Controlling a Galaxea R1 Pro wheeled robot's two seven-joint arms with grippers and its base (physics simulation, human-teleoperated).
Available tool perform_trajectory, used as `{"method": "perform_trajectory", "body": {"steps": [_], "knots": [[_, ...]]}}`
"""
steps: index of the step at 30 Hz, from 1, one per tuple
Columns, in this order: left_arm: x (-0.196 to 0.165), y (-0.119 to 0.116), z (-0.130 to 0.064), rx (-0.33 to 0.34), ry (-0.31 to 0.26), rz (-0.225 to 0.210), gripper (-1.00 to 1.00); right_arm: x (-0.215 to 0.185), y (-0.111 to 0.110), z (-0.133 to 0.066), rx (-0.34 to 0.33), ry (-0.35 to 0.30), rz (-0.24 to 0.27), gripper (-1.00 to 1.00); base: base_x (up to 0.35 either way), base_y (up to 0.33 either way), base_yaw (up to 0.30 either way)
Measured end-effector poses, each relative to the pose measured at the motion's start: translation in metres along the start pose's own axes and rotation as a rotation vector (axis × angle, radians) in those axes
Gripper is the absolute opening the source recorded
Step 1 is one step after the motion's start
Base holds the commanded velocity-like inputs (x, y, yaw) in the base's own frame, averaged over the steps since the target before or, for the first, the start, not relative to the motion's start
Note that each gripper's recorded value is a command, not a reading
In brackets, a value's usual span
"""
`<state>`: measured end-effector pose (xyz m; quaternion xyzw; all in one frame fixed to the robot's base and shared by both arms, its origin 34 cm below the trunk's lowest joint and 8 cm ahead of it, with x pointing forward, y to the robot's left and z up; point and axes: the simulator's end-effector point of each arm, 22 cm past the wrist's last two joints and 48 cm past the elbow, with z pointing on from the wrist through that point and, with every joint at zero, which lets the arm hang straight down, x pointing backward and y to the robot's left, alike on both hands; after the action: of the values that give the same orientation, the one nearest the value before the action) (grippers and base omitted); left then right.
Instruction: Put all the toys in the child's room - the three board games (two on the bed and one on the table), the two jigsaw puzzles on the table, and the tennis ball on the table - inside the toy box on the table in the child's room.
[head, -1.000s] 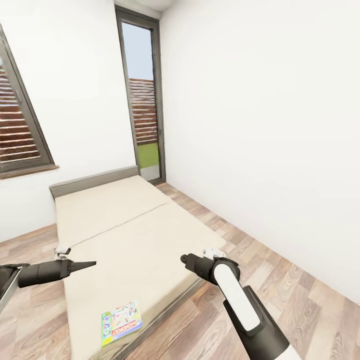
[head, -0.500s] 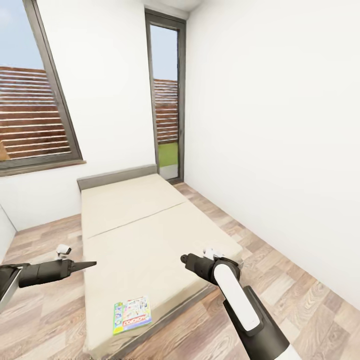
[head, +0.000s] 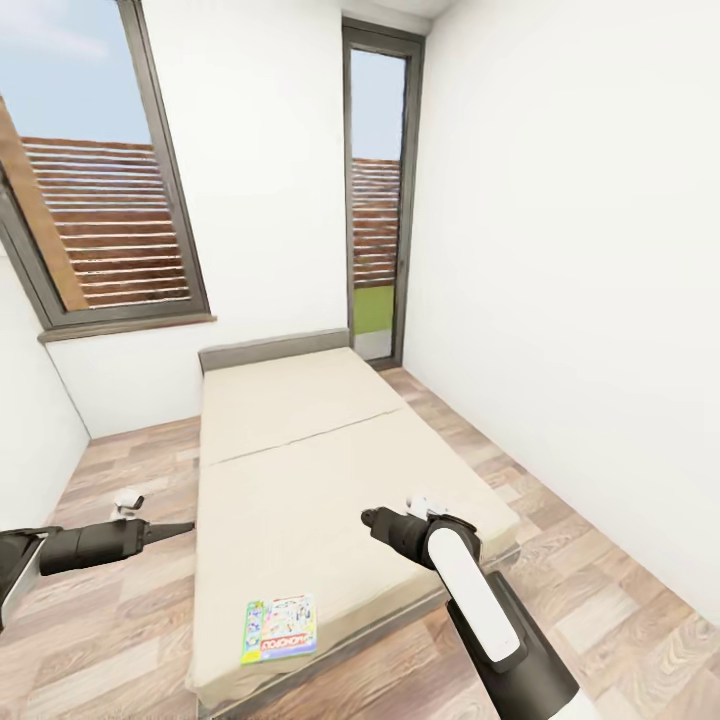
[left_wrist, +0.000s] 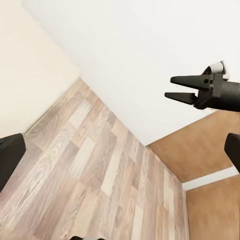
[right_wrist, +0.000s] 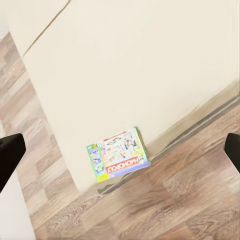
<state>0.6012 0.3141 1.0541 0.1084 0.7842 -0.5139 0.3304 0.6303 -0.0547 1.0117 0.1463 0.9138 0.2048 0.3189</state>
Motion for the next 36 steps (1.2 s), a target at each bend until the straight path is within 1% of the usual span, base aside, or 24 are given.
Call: {"method": "perform_trajectory", "body": {"steps": [8, 36], "knots": [[0.0001, -0.0001, 0.0001, 0.001, 0.0, 0.0, 1.0, 0.0, -0.0001, 0.0001, 0.0, 0.0, 0.0, 1.0, 0.021, -0.05, 0.288], [0.0061, 0.0015, 0.0, -0.001, 0.006, -0.009, 1.0, 0.0, -0.0001, 0.0001, 0.0, 0.0, 0.0, 1.0, 0.001, -0.002, 0.288]]}}
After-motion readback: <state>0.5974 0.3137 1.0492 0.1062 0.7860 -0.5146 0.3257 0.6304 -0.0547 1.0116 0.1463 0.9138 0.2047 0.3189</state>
